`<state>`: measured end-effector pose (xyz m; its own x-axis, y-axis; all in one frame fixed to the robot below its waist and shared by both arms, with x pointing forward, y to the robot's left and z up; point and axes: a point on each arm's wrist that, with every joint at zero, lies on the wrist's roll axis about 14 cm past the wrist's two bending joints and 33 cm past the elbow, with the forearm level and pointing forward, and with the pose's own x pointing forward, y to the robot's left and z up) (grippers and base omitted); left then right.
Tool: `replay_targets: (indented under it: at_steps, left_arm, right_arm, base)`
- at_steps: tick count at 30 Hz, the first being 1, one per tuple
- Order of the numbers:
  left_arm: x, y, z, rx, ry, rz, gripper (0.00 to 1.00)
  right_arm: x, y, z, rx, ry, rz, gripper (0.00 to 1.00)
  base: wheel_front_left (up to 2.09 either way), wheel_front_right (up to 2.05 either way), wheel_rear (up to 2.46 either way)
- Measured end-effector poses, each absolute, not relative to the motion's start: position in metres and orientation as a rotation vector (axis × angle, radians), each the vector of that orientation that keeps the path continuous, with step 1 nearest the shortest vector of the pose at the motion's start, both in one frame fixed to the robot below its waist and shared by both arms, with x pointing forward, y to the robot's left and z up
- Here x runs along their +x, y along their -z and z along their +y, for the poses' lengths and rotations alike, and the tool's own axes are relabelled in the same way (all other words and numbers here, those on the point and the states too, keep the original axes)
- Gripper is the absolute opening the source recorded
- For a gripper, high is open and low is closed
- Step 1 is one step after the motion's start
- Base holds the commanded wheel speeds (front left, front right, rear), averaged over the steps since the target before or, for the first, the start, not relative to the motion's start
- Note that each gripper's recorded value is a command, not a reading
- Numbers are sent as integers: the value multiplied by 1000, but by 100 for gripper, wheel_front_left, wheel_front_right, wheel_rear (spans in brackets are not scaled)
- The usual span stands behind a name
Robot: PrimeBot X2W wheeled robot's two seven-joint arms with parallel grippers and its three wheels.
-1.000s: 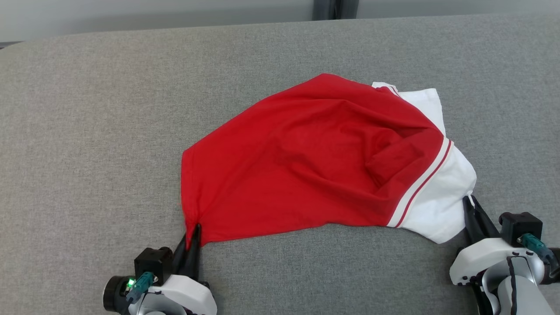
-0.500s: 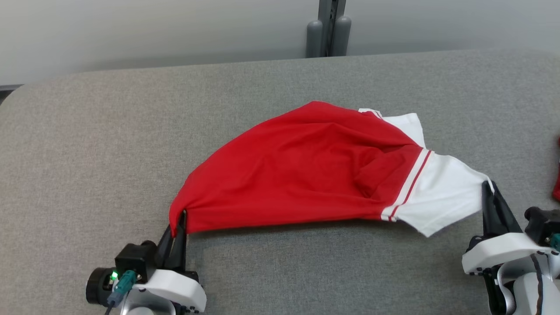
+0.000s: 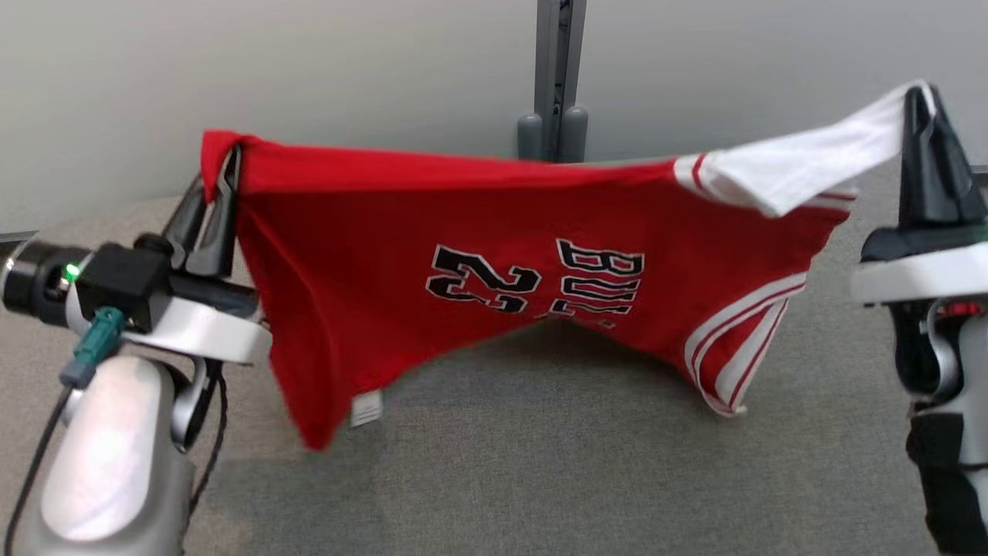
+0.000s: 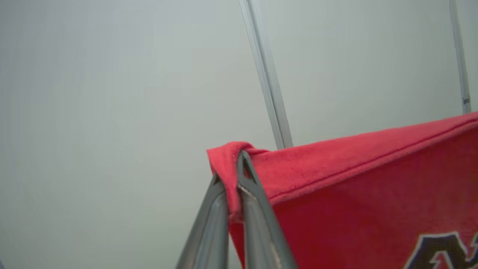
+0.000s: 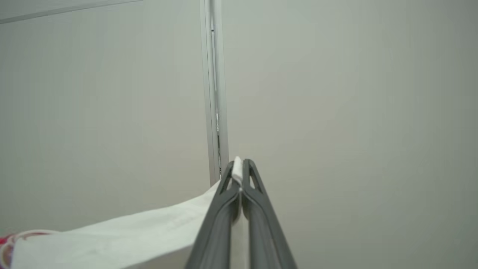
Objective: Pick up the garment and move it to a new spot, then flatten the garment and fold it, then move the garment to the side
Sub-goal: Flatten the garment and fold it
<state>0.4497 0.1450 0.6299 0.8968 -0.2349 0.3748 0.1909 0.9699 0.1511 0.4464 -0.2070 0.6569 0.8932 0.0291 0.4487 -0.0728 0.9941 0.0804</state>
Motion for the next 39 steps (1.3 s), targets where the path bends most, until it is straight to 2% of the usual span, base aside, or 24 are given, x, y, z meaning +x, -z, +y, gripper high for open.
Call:
replay_targets:
  at_steps: [7, 12, 15, 21, 24, 27, 30, 34, 39]
  left_arm:
    - [482, -694, 145, 239, 258, -523, 0]
    - [521, -715, 136, 303, 283, -510, 0]
    - [553, -708, 133, 334, 292, -467, 0]
    - [624, -660, 130, 367, 299, -332, 0]
    - [663, -681, 135, 410, 248, -413, 0]
    - [679, -700, 138, 423, 209, -482, 0]
    - [684, -717, 146, 428, 174, -519, 0]
    - [688, -710, 154, 394, 158, -494, 0]
    - [691, -614, 149, 286, 196, -291, 0]
  right_arm:
    - [463, -742, -201, 48, -120, -653, 0]
    - [493, -785, -205, -1, -129, -717, 0]
    - [527, -791, -202, -55, -134, -697, 0]
    - [607, -766, -196, -159, -124, -596, 0]
    - [642, -787, -205, -217, -66, -655, 0]
    - [656, -801, -207, -247, -34, -698, 0]
    - [655, -821, -207, -224, -10, -769, 0]
    - [659, -809, -205, -224, -12, -750, 0]
    - [676, -723, -217, -170, -8, -571, 0]
  base:
    - [0, 0, 0]
    - [0, 0, 0]
    - [0, 0, 0]
    - [0, 0, 0]
    - [0, 0, 0]
    - [0, 0, 0]
    - [0, 0, 0]
    - [0, 0, 0]
    - [0, 0, 0]
